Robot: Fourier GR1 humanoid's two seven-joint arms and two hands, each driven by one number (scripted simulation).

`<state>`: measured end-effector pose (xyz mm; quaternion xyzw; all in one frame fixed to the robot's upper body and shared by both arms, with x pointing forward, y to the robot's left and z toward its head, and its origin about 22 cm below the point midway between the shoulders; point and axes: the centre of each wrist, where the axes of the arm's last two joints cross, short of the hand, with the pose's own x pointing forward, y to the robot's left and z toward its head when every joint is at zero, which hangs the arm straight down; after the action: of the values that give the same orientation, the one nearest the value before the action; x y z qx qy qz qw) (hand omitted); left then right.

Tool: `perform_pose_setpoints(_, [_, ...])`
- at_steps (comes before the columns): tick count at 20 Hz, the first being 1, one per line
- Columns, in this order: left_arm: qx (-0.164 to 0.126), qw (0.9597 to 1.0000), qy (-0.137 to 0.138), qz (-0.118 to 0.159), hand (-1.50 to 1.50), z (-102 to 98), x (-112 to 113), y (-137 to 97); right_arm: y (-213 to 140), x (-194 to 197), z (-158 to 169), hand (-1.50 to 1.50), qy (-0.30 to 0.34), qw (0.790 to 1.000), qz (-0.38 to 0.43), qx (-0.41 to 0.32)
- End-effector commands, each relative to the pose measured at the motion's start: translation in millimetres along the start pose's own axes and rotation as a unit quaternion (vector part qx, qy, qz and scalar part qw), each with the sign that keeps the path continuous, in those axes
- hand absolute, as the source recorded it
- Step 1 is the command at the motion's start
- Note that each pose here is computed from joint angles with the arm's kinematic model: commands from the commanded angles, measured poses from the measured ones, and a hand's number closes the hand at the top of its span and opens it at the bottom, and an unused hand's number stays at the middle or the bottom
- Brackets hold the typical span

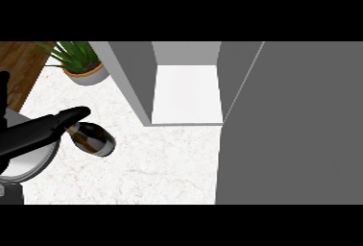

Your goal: Pick up the wine, place it into the cabinet and close the cabinet

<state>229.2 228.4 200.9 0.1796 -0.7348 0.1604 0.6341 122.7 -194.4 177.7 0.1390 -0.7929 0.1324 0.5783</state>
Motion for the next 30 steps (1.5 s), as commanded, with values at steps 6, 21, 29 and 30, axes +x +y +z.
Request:
perform_pose_setpoints(6, [0.019,0.9993,0.031,0.003,-1.50,-3.4,-53.6,21.3,3.7,47.5,31.3,-1.50,-0.051,0.999,-0.006,0.005])
perform_pose_setpoints(21, [0.006,0.9973,0.072,-0.012,-1.50,-15.8,-142.7,47.8,-0.4,53.8,33.4,-1.50,-0.059,0.998,-0.001,0.016])
perform_pose_setpoints(29, [0.022,0.9955,0.088,-0.028,-1.50,-22.7,-178.2,69.0,1.4,49.7,35.8,-1.50,-0.043,0.999,-0.005,0.001])
perform_pose_setpoints(30, [0.033,0.9947,0.095,-0.024,-1.50,-29.7,-180.3,80.1,3.7,51.6,39.6,-1.50,-0.052,0.999,-0.002,0.004])
